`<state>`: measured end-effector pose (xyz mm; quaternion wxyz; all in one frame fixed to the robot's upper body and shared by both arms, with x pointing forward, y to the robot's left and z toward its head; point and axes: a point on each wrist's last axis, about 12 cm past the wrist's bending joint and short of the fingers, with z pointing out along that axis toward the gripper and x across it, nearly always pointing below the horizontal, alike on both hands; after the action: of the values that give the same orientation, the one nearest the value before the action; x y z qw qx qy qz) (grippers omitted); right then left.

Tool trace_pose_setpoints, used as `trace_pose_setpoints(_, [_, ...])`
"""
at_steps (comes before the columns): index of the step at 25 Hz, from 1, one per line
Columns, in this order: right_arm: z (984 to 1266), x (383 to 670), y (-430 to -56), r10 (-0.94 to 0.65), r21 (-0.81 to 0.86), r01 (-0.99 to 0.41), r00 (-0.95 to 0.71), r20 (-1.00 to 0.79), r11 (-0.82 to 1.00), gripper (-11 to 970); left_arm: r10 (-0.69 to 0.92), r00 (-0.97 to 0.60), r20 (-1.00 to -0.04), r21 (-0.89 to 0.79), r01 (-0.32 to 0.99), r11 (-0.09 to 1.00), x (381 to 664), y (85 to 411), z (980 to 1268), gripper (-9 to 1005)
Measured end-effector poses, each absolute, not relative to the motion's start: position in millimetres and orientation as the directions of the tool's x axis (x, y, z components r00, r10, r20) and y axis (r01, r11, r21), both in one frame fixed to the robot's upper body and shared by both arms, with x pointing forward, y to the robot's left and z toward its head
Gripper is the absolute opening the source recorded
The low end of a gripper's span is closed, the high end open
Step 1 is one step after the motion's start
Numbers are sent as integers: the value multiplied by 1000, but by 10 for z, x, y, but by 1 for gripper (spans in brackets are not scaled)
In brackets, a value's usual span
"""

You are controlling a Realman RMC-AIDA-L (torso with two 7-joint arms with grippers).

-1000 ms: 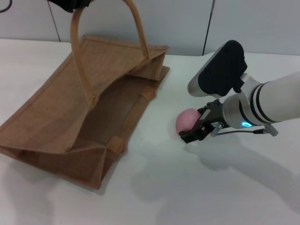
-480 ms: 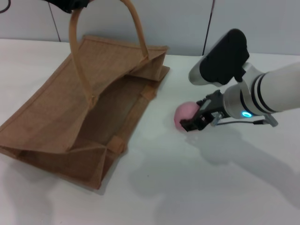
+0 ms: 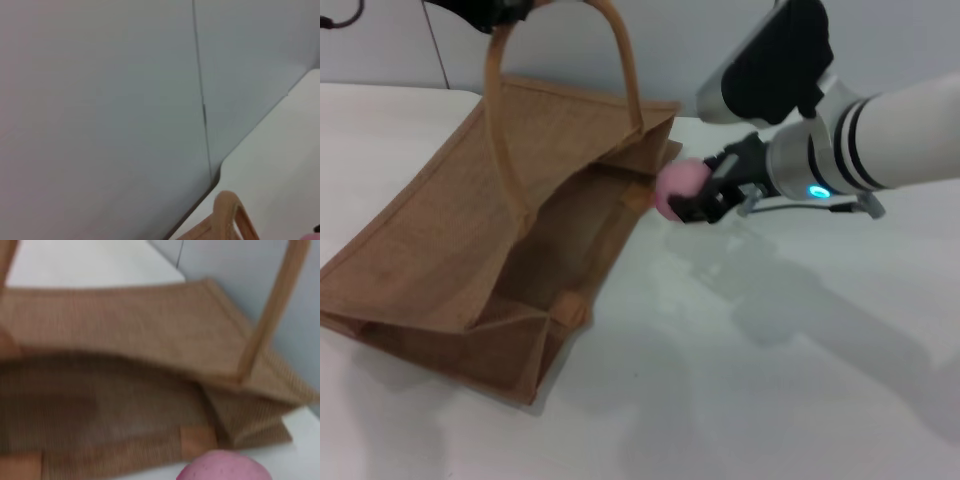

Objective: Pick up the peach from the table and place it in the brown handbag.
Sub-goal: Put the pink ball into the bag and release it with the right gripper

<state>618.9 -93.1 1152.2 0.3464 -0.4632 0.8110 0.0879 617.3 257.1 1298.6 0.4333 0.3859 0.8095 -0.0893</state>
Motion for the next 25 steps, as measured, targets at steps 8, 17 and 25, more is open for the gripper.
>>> trace_pose_setpoints(8, [11660, 6142, -796, -681, -190, -828, -278, -678, 527, 621, 563, -303, -769, 214, 708, 673, 6149, 2518, 13040, 89])
trace_pose_setpoints(17, [11718, 6131, -743, -685, -200, -836, -255, -682, 511, 570, 568, -296, -768, 231, 698, 678, 6109, 2562, 13055, 89])
trace_pose_setpoints(25, [11728, 6063, -691, -695, -197, -851, -240, -678, 487, 566, 579, -295, -760, 246, 694, 677, 6062, 2610, 13053, 88])
